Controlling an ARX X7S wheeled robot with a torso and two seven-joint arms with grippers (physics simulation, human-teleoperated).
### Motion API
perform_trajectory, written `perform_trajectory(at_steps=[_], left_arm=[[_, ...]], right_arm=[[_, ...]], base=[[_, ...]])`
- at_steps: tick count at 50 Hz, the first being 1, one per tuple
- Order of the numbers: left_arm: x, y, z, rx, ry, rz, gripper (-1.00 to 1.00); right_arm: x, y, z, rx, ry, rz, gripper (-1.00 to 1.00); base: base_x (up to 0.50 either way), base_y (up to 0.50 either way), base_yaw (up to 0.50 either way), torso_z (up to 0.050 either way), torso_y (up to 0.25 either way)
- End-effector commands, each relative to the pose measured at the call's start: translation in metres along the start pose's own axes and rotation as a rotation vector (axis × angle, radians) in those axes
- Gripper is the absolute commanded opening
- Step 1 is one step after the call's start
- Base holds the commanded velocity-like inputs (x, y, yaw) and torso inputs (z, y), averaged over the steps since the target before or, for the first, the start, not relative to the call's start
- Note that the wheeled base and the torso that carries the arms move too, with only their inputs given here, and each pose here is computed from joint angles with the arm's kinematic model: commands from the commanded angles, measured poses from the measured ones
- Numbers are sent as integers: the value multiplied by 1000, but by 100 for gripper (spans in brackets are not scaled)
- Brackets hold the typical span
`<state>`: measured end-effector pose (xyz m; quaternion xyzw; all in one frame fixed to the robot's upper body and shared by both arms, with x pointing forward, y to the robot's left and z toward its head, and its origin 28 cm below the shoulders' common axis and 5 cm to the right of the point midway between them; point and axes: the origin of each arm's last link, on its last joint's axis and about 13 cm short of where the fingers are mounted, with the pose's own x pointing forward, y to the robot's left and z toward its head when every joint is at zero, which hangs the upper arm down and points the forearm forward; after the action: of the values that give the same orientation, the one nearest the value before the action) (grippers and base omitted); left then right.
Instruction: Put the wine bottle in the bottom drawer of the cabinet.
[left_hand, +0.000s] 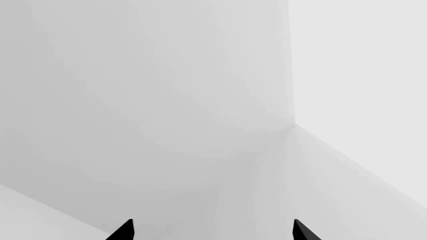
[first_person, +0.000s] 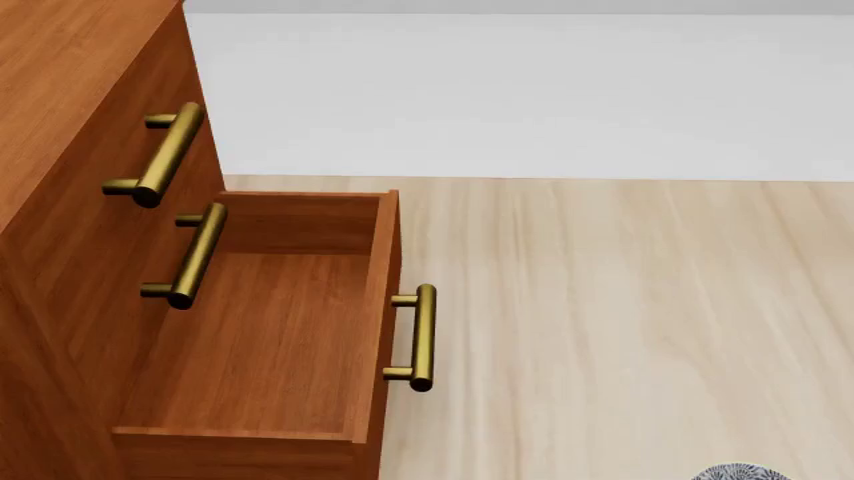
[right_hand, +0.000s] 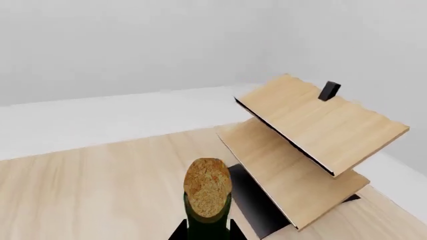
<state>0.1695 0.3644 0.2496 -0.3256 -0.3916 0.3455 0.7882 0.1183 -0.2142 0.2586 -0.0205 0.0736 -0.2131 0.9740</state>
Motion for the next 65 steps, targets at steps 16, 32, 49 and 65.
perform_trajectory(at_steps=[16, 32, 49, 65], left_arm=[[0, -2, 0, 4, 7, -2, 100], [-2, -3, 1, 8, 10, -5, 100], [-1, -1, 0, 10, 18, -4, 100], [2, 4, -7, 12, 19, -5, 100]], right_arm=[[-11, 31, 50, 72, -133, 227, -100], [-8, 49, 65, 248, -85, 420, -100], [1, 65, 92, 284, 64, 563, -100], [0, 84, 133, 209, 192, 672, -100]], base=[[0, 0, 0, 0, 1], [0, 0, 0, 0, 0], [0, 0, 0, 0, 1], [0, 0, 0, 0, 1]])
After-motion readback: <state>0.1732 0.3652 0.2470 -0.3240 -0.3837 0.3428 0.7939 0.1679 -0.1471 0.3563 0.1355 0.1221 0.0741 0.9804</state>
